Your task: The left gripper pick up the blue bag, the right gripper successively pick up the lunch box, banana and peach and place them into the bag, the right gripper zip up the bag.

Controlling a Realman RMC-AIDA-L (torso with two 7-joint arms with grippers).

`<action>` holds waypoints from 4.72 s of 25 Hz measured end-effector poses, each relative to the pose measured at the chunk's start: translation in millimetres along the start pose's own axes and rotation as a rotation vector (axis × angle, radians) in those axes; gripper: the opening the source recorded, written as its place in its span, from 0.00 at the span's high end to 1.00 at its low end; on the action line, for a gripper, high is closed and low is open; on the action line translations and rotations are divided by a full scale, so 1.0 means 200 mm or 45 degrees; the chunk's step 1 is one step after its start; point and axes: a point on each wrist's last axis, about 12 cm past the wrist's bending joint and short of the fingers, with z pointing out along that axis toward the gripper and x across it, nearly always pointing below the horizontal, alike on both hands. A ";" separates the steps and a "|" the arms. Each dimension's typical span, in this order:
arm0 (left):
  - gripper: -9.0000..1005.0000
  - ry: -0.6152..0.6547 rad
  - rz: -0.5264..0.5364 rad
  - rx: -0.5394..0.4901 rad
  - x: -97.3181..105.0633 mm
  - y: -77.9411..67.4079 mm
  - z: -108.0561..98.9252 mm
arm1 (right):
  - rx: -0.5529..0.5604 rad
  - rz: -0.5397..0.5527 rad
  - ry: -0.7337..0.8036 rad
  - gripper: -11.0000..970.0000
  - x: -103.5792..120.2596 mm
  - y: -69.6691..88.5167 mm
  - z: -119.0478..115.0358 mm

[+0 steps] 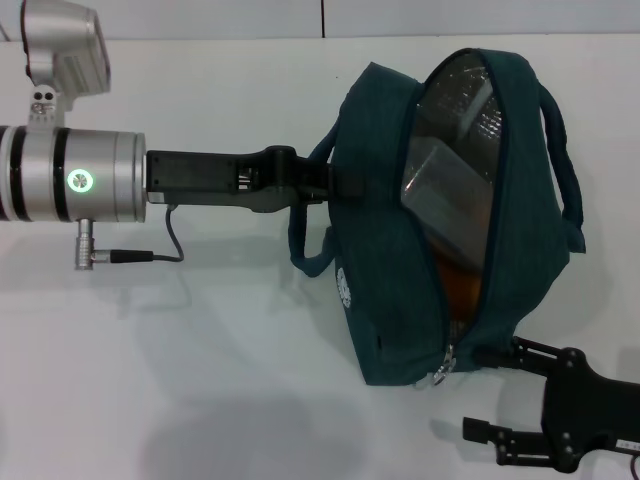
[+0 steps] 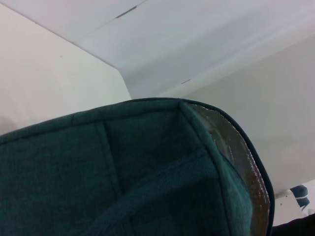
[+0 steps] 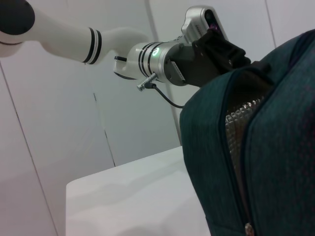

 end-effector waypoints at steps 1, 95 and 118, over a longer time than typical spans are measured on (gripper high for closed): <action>0.96 0.000 -0.001 0.000 0.00 0.00 0.00 | -0.004 -0.006 0.003 0.20 0.00 -0.01 0.01; 0.95 -0.015 0.030 -0.006 0.00 0.01 0.00 | 0.082 -0.049 -0.186 0.99 -0.05 0.02 -0.06; 0.73 -0.242 0.326 0.079 0.09 0.02 -0.09 | 0.086 -0.110 -0.354 0.99 -0.16 -0.04 -0.01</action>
